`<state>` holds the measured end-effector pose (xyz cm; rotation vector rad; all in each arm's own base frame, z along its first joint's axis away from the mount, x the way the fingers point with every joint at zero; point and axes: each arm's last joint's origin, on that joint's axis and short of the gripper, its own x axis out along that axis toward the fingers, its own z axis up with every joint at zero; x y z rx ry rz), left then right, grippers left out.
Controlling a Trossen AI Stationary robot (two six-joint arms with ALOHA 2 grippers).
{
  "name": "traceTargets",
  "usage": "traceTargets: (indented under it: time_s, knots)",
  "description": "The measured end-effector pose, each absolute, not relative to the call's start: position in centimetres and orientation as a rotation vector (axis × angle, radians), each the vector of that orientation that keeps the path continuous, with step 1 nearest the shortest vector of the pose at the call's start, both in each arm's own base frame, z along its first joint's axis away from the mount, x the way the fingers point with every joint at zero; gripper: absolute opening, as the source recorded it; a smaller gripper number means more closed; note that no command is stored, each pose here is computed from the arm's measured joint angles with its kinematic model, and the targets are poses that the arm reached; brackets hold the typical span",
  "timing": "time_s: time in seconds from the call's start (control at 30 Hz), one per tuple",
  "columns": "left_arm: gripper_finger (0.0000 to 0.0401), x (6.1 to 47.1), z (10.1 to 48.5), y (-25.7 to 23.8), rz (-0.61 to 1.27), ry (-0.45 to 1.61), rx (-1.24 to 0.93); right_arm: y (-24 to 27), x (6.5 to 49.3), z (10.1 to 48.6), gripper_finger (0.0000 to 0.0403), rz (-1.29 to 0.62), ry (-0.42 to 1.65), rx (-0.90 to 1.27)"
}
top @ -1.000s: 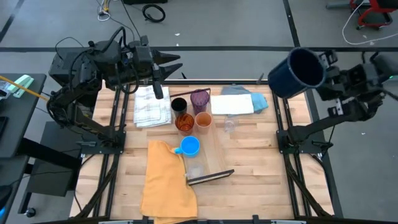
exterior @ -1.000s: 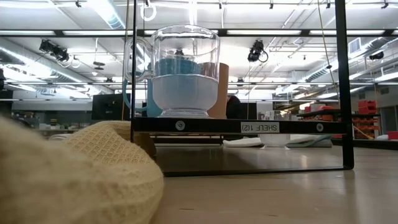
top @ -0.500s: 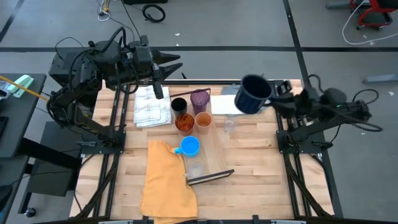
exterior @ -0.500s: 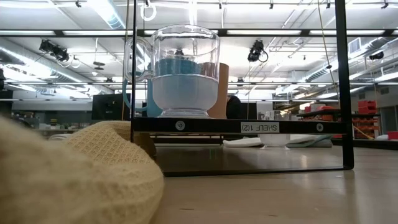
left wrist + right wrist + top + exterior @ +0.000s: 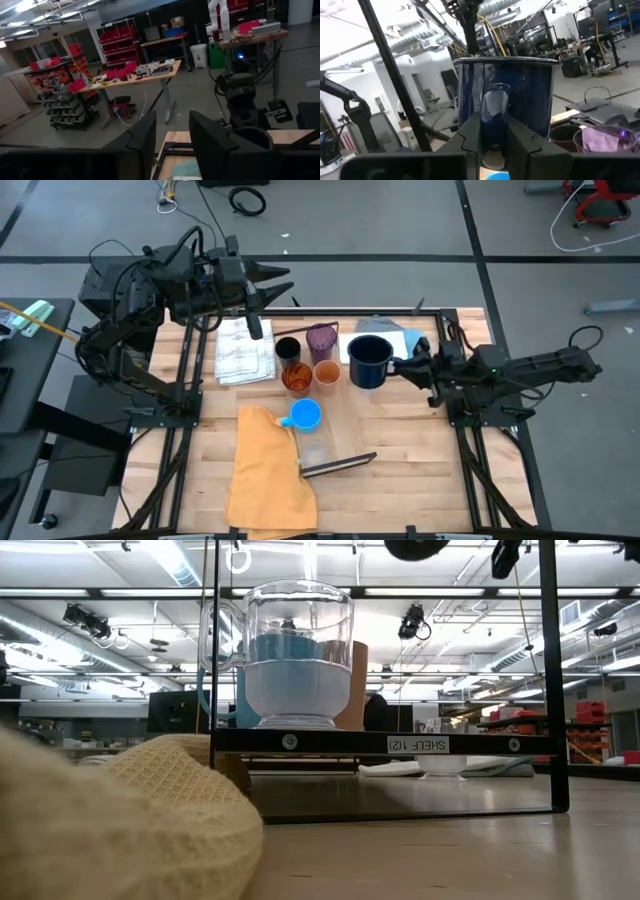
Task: Stack small to large cups/mugs on shelf
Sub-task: Put the dark blue mug on the shelf
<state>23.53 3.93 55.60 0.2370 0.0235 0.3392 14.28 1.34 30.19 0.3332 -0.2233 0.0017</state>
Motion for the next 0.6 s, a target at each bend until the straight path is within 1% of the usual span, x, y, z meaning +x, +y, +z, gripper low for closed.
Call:
traceTargets:
  time_s: [0.13,0.27,0.43,0.6]
  knots:
    - [0.0129,23.5,55.6,3.9,0.339,0.033,0.289,1.2,14.8,28.3,0.0059,-0.009,-0.179,0.343]
    - [0.0130,23.5,55.6,3.9,0.339,0.034,0.297,1.2,15.1,27.4,0.0059,0.007,-0.214,0.350]
    - [0.0123,23.5,55.6,3.9,0.339,0.034,0.299,1.3,15.6,25.0,0.0058,0.013,-0.184,0.388]
    - [0.0124,23.5,55.6,4.0,0.341,0.038,0.324,1.4,16.2,23.6,0.0058,0.038,-0.171,0.407]
